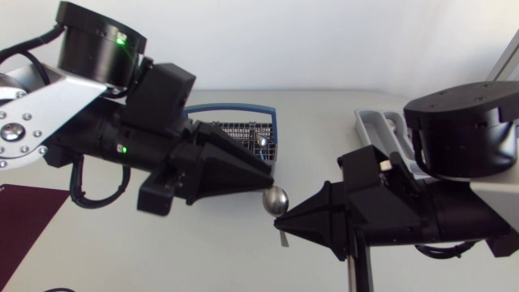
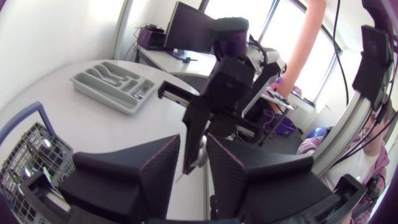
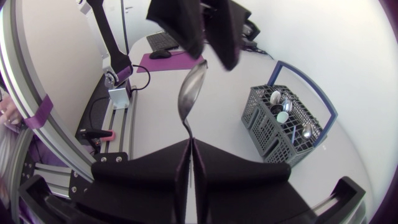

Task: Transfer all utensils from the basket to the drawer tray.

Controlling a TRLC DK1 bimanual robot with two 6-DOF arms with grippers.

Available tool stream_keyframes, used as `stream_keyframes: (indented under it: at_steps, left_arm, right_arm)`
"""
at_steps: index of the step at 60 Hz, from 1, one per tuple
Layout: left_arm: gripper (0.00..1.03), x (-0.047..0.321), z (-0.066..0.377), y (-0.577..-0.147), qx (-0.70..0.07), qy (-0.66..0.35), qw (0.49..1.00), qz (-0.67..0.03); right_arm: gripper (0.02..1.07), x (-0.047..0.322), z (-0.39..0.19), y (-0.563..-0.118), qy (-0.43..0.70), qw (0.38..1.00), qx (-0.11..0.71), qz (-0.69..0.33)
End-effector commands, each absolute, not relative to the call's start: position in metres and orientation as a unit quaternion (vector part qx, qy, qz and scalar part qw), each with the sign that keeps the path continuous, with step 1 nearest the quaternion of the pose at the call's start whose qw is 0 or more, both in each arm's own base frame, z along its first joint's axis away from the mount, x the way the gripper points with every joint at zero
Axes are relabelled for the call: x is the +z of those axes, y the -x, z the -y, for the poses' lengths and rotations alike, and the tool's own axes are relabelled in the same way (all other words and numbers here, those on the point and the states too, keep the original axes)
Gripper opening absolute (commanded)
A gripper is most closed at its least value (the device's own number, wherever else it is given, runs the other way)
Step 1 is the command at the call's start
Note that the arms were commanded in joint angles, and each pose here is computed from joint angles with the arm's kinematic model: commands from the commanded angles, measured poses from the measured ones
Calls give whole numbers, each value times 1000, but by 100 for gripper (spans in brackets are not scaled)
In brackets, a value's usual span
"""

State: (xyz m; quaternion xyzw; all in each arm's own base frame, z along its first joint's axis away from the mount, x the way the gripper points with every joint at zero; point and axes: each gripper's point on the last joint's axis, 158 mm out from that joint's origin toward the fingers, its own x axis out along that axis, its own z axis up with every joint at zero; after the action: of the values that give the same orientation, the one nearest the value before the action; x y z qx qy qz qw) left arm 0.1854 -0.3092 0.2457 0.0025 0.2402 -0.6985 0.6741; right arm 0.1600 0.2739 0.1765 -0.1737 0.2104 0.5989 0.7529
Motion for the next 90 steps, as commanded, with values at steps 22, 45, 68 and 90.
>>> stream_keyframes:
  at_steps: [22, 45, 68, 90]
  left_arm:
    - [64, 281, 264, -302, -558, 57, 802, -207]
    - [64, 202, 250, -332, -463, -53, 840, -278]
    - [64, 176, 240, -335, -443, -73, 840, -304]
    - [64, 163, 238, -334, -427, -101, 841, -316]
  right_arm:
    - [8, 137, -205, -221, 205, 813, 475, -267]
    - [8, 120, -62, -285, 294, 869, 285, -278]
    - [8, 75, 66, -308, 366, 858, 166, -321]
    - [8, 41, 150, -326, 406, 839, 111, -346]
